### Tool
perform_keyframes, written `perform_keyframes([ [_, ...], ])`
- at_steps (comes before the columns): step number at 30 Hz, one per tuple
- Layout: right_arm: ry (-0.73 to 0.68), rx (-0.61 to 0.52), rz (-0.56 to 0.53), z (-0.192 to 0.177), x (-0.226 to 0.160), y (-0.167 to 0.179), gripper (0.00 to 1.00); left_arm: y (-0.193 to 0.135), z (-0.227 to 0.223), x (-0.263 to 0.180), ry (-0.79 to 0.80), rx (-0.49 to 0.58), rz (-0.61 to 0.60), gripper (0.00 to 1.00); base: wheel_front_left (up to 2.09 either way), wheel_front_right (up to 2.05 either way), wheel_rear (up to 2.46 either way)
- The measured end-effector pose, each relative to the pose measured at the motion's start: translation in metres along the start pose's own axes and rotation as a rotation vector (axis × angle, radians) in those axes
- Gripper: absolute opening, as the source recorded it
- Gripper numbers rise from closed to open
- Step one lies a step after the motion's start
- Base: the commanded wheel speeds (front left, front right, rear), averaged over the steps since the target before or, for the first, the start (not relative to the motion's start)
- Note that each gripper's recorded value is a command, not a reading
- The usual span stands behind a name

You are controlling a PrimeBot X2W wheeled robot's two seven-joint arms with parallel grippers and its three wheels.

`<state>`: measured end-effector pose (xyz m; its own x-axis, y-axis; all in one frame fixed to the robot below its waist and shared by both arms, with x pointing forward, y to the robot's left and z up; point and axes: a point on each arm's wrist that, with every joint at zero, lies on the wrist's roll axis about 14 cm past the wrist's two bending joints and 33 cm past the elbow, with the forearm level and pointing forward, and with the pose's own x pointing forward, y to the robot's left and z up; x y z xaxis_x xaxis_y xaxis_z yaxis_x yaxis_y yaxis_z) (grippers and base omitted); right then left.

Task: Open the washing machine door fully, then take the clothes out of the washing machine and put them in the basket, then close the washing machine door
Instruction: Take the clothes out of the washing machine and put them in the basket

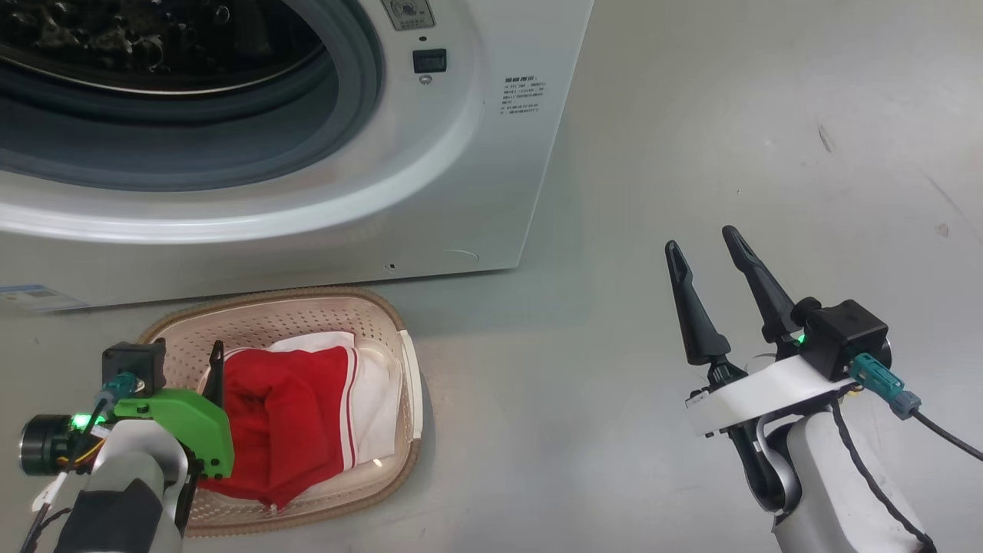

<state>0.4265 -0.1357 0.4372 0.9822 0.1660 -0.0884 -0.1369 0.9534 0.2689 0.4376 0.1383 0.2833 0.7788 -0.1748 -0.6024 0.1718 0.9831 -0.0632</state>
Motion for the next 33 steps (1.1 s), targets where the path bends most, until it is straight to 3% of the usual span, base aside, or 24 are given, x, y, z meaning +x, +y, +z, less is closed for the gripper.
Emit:
perform_keyframes([
  [15, -0.078, 0.005, 0.011, 0.030, -0.025, 0.012, 1.00, -0.006, 0.135, -0.049, -0.430, -0.027, 0.003, 1.00, 0.00, 0.00, 0.00],
  [25, -0.120, 0.017, 0.050, 0.043, -0.032, 0.027, 1.00, 0.015, 0.172, -0.103, -0.626, -0.104, 0.059, 1.00, 0.00, 0.00, 0.00],
  [33, -0.143, 0.026, 0.066, 0.051, -0.035, 0.034, 1.00, 0.025, 0.176, -0.133, -0.700, -0.114, 0.091, 1.00, 0.00, 0.00, 0.00],
])
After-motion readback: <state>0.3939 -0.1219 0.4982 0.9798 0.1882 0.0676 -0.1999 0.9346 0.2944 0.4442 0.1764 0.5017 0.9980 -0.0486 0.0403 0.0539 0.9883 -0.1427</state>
